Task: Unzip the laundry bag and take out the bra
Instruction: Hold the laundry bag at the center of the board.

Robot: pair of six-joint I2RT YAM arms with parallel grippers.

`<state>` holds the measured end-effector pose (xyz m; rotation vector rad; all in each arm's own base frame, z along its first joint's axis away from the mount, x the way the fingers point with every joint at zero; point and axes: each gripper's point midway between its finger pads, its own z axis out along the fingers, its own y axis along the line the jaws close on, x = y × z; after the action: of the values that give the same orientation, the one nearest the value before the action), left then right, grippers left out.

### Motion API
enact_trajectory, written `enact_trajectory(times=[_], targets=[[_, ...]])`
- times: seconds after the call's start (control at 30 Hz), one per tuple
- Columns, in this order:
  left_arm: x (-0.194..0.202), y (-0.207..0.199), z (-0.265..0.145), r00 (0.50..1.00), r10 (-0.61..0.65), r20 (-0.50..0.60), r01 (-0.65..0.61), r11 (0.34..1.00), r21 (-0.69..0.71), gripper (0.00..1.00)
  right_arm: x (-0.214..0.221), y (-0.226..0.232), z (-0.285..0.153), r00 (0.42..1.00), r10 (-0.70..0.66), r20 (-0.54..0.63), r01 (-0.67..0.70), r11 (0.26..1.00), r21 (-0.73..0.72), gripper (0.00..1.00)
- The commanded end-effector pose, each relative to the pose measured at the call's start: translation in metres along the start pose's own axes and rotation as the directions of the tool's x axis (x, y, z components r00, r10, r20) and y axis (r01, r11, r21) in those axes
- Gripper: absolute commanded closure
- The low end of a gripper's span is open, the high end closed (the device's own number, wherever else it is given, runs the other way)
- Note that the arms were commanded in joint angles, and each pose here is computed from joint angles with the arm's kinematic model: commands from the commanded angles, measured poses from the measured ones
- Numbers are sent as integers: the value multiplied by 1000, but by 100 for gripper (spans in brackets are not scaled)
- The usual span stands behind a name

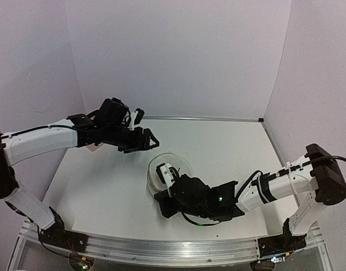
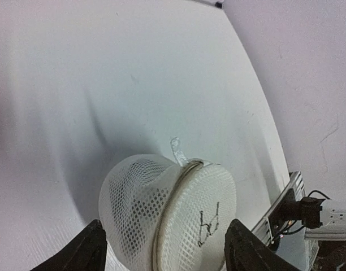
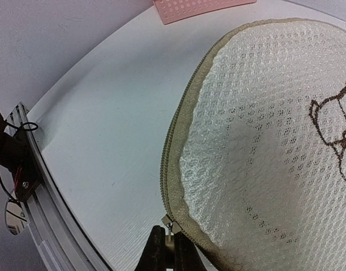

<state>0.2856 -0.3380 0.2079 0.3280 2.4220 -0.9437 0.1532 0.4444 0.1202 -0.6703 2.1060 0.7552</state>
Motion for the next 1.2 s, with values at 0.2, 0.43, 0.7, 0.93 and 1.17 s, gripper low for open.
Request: enact_trajectory(times=[0.2, 0.43, 0.7, 0.93, 1.17], targets=[[7, 1, -71, 991, -65, 121, 64, 998, 10, 23, -26, 20, 6, 998, 47, 30, -45, 996, -81, 100], [47, -10, -57, 991, -132, -10, 132, 975, 178, 23, -21, 22, 6, 999, 43, 13, -42, 994, -100, 100], [64, -16, -38, 982, -163, -92, 182, 946, 268, 23, -17, 22, 4, 999, 49, 3, -48, 993, -107, 100], [80, -11, -16, 970, -178, -169, 217, 944, 251, 25, -18, 20, 1, 999, 53, 9, -51, 993, -104, 100], [96, -8, -4, 959, -189, -210, 234, 948, 218, 26, -18, 19, 0, 999, 49, 12, -48, 993, -103, 100]])
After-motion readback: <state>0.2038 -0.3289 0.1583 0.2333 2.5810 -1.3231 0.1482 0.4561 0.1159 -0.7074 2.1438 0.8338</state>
